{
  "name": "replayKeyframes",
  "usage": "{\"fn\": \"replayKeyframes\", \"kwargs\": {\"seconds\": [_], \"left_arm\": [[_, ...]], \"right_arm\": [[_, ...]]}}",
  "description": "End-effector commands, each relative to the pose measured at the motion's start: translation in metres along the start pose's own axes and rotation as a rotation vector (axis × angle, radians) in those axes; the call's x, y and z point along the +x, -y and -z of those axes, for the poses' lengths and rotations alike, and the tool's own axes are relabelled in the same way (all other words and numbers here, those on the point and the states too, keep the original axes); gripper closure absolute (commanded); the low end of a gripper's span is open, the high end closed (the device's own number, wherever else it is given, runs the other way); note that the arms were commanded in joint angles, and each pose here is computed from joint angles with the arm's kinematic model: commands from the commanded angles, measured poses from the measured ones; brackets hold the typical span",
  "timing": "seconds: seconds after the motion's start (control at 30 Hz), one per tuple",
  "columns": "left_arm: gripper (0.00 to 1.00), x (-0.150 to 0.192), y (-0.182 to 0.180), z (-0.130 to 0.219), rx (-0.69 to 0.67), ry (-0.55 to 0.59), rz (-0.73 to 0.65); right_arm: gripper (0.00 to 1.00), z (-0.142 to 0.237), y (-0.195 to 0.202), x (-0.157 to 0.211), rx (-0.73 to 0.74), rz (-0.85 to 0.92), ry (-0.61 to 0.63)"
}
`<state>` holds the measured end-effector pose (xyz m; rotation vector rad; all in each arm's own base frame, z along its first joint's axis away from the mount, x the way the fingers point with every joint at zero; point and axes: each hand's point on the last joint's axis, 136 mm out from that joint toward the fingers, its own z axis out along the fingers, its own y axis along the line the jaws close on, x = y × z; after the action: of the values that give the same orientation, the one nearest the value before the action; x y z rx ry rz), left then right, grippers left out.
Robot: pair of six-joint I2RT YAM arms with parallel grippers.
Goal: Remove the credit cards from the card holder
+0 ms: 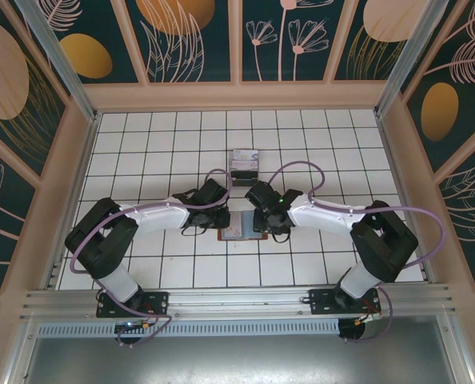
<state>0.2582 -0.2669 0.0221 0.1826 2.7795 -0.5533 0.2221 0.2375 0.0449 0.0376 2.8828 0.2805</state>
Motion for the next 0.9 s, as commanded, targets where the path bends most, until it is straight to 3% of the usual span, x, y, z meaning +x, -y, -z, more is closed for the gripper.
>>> {"fn": "replayKeyframes", "kwargs": {"seconds": [0.0,0.2,0.33,0.67,0.87], "left_arm": [[0.83,0.018,-0.007,-0.004,-0.014,-0.054,0.010],[0.84,0.019,-0.008,-0.004,-0.010,-0.050,0.009],[0.84,0.020,-0.009,-0.004,-0.012,-0.052,0.011],[0.85,0.020,-0.007,-0.003,-0.005,-0.052,0.010],[0.85,0.021,-0.008,-0.004,-0.003,-0.054,0.013]], "right_arm": [[0.63,0.019,-0.016,-0.015,-0.062,-0.005,0.052],[0.65,0.021,-0.054,-0.018,-0.237,-0.012,0.028],[0.71,0.017,-0.074,-0.020,-0.319,-0.011,0.007],[0.82,-0.012,-0.090,-0.015,-0.338,0.011,-0.068],[0.82,-0.019,-0.088,-0.015,-0.312,0.019,-0.075]]}}
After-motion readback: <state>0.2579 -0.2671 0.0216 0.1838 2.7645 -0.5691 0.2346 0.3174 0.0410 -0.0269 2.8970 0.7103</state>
